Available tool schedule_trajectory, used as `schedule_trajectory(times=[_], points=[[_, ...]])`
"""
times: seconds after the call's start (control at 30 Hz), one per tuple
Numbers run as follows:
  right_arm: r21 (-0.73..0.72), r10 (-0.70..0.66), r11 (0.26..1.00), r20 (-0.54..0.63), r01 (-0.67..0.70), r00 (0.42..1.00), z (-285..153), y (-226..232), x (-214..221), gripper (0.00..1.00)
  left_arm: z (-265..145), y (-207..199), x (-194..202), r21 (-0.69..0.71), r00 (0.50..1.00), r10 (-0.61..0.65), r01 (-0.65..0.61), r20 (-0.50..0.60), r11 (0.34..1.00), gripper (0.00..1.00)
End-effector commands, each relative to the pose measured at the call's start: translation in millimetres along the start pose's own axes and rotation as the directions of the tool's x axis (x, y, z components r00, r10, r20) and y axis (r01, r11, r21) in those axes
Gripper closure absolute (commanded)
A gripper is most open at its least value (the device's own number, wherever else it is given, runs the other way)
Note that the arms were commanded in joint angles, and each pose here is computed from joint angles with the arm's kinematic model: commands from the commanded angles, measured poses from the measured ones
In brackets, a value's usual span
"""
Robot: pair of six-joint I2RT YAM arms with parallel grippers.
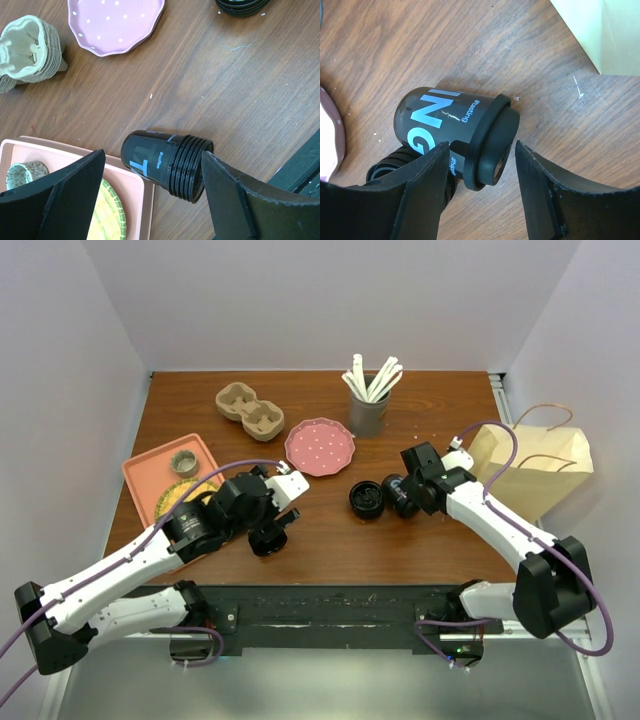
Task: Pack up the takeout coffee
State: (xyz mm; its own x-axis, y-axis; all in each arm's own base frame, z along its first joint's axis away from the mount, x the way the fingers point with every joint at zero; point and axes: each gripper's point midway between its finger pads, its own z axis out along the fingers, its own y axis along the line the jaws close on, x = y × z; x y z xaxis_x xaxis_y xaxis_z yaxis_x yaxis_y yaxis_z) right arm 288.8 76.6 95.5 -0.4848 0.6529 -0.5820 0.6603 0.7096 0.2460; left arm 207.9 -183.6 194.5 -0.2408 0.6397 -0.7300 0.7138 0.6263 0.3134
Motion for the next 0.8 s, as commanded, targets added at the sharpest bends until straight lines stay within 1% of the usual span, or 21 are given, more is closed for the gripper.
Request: schedule_trajectory(times=[0.0,0.23,0.27,0.4,0.5,0.57,0.6,0.77], points=[[0.019,0.048,0.999,0.013,-0.048,0.999,3.2,2.8,-0.8,0.42,-6.1,3.6,-17.0,-0.007,0.998,-0.029,0.029,0.063,1.000,0.17],[0.014,0.054,0.998,0.031,-0.054,0.998,6.4,7.6,-4.4,0.55,-9.5,5.6,-20.2,-0.010,0.997,-0.028,0.028,0.072,1.000,0.17],[0.015,0.048,0.999,0.034,-0.048,0.998,5.8,7.8,-5.0,0.60,-9.8,5.9,-20.4,-0.011,0.997,-0.029,0.030,0.071,0.999,0.17],[0.026,0.001,1.000,0.064,-0.002,0.998,-3.3,6.3,-14.9,0.68,-11.6,7.4,-22.6,-0.015,0.997,-0.031,0.032,0.077,0.999,0.18],[0.036,-0.044,0.999,0.109,0.041,0.993,-14.6,3.1,-27.1,0.73,-12.0,9.0,-26.1,-0.022,0.995,-0.035,0.037,0.089,0.999,0.18],[0.049,-0.070,0.997,0.136,0.063,0.988,-20.8,-1.2,-33.7,0.75,-11.8,9.3,-29.1,-0.022,0.994,-0.039,0.042,0.099,0.999,0.18],[0.052,-0.093,0.995,0.142,0.086,0.986,-22.9,-1.6,-35.8,0.77,-11.0,9.1,-29.5,-0.022,0.994,-0.041,0.044,0.101,0.999,0.18],[0.052,-0.175,0.984,0.204,0.168,0.963,-37.5,1.0,-52.3,0.79,-10.8,9.6,-33.6,-0.024,0.992,-0.051,0.054,0.117,0.998,0.18]])
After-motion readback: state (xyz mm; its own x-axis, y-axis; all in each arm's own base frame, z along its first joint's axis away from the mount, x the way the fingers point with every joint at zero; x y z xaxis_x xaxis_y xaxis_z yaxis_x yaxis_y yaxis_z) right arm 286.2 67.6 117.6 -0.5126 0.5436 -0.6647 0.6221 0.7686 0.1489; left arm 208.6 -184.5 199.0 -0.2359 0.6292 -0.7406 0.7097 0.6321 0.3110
